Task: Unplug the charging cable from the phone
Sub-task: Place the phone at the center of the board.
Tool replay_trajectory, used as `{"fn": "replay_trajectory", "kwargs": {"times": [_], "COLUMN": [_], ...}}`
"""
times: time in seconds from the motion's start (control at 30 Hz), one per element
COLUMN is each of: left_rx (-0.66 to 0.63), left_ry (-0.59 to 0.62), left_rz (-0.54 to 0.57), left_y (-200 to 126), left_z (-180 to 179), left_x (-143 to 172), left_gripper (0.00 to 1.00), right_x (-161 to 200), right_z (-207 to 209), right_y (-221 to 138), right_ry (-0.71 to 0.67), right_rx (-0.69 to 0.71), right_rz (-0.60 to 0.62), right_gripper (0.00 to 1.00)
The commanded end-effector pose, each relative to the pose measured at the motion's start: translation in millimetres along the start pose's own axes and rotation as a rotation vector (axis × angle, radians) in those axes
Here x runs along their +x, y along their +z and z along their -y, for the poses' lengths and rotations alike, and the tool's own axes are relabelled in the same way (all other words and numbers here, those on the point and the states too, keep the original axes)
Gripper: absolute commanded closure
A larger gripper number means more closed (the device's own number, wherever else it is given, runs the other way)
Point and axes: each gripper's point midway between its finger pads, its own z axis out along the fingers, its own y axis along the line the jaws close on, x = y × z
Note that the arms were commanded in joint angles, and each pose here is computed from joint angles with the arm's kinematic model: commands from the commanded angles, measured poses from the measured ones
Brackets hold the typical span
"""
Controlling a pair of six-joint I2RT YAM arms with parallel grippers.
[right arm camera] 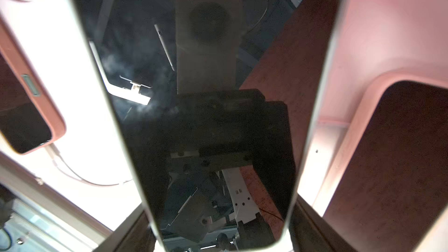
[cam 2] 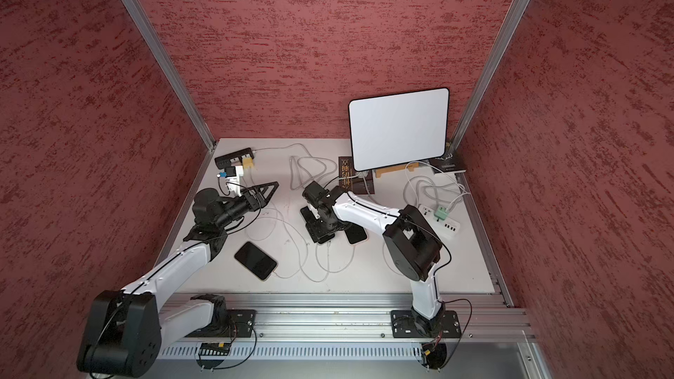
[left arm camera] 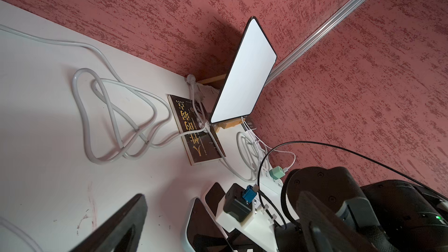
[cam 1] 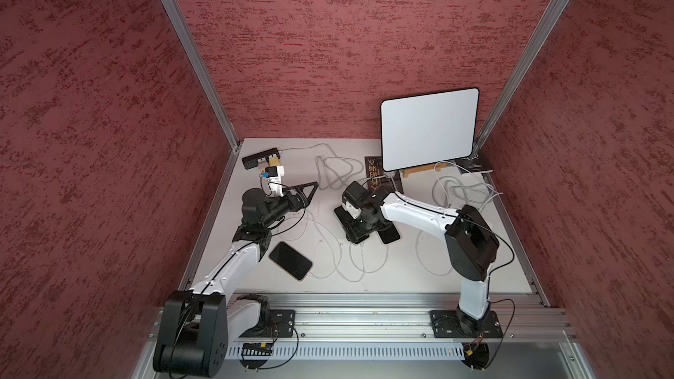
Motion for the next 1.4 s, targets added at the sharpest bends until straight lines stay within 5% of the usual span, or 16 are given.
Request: {"fn": "replay_trajectory", "kwargs": {"times": [0.0, 0.63, 0.87, 1.1, 1.37], "left_rx": [-0.015, -0.049, -0.072, -0.112, -0.213], "left_ry": [0.024, 0.015, 0.024, 0.026, -0.001], "left_rz": [0.024, 0.042, 0.063, 0.091, 0.139], "left_y": [-2.3, -9.7, -16.8, -24.4, -36.3], "left_z": [0.3, -2.4, -2.8, -7.0, -24.0], "left_x": [-7.9, -11.6, -14.2, -18.3, -25.7], "left_gripper": [0.0, 0.0, 0.0, 0.0, 0.0], "right_x": [-0.8, 18.3, 17.6, 10.6, -5.7], "right_z": [10.8, 19.3, 18.9, 13.5, -21.2], "right_y": [-2.5, 28.9, 31.9, 24.9, -1.6], "right_ry": [-0.033, -0.062, -0.063, -0.078, -0.154], "right_rx": [0.103, 0.177, 0.175, 0.156, 0.067], "right_rz": [-0.019, -0.152, -0.155, -0.118, 0.007], "right_gripper": [0.73, 0.62, 0.43, 0.02, 0.01]}}
